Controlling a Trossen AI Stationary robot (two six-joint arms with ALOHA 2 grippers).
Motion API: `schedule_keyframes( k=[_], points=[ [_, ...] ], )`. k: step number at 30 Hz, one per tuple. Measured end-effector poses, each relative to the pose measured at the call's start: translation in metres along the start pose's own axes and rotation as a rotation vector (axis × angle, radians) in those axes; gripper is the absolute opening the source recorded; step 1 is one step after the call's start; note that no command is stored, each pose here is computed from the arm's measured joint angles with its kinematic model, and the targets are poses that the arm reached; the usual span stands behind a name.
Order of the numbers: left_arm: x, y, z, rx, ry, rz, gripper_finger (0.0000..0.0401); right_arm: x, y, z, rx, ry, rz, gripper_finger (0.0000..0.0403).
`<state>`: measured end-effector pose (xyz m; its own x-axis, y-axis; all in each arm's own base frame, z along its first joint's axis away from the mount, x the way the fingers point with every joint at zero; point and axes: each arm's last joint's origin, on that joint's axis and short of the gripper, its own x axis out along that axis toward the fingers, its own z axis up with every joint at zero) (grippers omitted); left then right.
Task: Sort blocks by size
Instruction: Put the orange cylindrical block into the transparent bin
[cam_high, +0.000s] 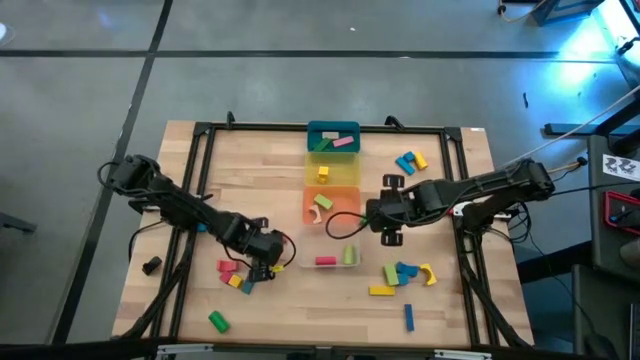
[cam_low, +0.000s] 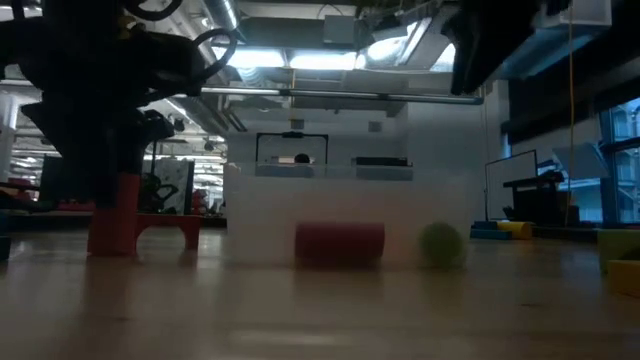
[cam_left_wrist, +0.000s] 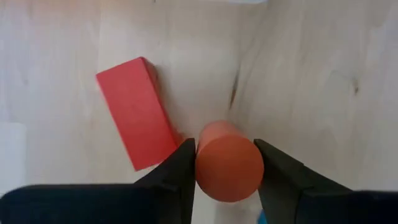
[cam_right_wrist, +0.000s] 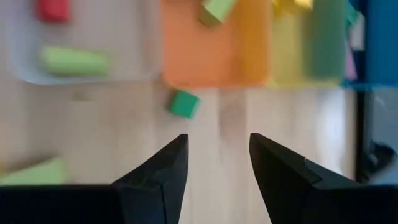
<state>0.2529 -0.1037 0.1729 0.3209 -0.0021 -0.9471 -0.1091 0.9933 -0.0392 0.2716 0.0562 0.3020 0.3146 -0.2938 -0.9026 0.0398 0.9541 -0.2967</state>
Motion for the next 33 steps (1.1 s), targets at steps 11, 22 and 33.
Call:
schedule_keyframes(
  k=[11,22,33],
  points=[
    [-0.03,-0.01,0.032,0.011,-0.067,-0.163,0.0115,0.046,0.013,-0.022,0.188,0.056,-0.037,0.0172],
    [-0.057,-0.002,0.071,0.135,-0.271,-0.15,0.0115,0.087,0.026,-0.049,0.204,0.083,0.024,0.0172],
    [-0.046,0.028,0.086,0.038,-0.391,-0.112,0.0161,0.103,0.029,-0.068,0.291,-0.074,0.074,0.0172]
  ],
)
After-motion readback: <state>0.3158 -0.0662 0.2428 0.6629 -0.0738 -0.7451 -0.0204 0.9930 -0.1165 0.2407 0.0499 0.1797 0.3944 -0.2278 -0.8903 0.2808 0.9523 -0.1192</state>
